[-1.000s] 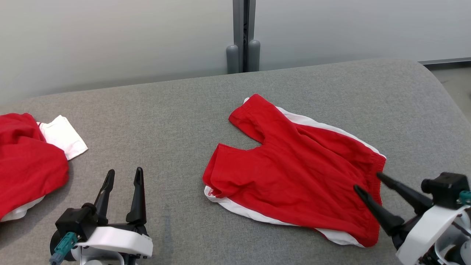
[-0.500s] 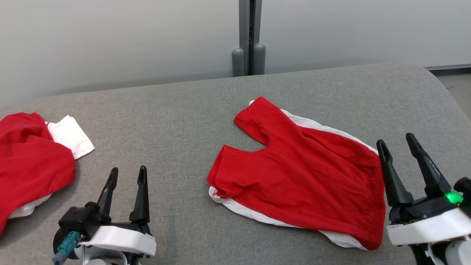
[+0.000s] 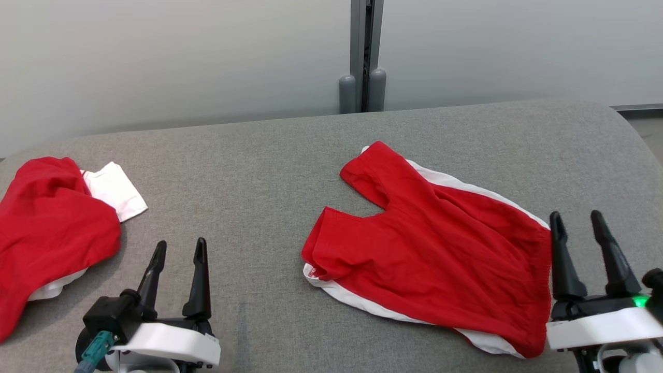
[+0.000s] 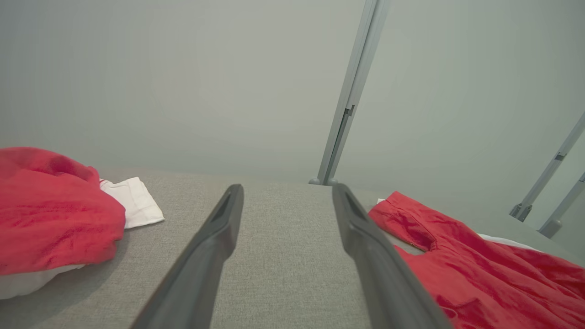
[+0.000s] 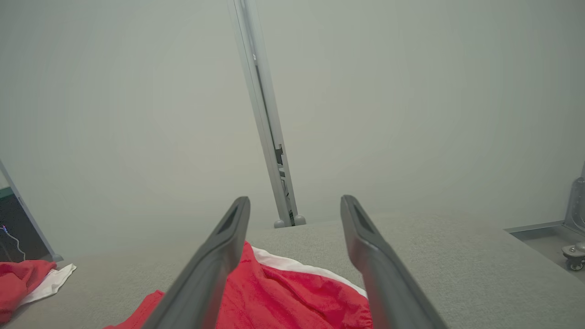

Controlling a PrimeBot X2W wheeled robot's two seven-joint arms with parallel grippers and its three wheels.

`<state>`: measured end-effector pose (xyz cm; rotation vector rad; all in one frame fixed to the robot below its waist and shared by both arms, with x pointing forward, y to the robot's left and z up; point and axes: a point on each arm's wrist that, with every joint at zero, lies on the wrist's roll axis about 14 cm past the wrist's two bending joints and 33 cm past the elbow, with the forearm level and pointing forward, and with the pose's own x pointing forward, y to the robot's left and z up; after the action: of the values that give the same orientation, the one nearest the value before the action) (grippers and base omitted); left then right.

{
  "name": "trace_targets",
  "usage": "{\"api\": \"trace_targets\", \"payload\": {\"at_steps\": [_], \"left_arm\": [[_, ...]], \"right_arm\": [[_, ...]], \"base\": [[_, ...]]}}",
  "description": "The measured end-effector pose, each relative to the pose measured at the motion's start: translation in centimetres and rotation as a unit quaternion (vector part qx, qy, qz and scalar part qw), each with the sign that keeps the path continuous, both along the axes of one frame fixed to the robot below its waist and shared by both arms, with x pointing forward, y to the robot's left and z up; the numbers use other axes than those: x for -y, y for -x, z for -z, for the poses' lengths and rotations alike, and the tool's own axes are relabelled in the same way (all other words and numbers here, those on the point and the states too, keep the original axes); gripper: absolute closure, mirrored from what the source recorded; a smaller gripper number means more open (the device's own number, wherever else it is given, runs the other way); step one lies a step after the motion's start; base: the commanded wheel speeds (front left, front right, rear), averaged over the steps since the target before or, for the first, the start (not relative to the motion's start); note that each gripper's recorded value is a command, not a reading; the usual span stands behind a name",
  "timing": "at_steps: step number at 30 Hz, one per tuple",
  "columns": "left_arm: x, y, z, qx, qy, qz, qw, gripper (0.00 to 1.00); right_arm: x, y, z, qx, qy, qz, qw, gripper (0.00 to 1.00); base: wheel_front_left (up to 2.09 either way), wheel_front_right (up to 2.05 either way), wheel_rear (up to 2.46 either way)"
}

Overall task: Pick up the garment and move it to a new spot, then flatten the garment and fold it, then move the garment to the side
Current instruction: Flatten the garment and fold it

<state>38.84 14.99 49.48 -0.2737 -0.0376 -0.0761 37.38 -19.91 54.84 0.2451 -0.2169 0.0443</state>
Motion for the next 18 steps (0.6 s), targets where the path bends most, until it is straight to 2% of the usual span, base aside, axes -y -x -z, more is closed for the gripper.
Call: {"api": "trace_targets", "payload": {"at_steps": [18], "left_arm": [[-0.1,0.3,-0.3,0.003,0.0,-0.005,1.0,0.0]], "right_arm": [[-2.4,0.0,1.7,-0.029,0.013,-0.049,0.998,0.0]], "base": [[0.0,0.0,0.0]]}}
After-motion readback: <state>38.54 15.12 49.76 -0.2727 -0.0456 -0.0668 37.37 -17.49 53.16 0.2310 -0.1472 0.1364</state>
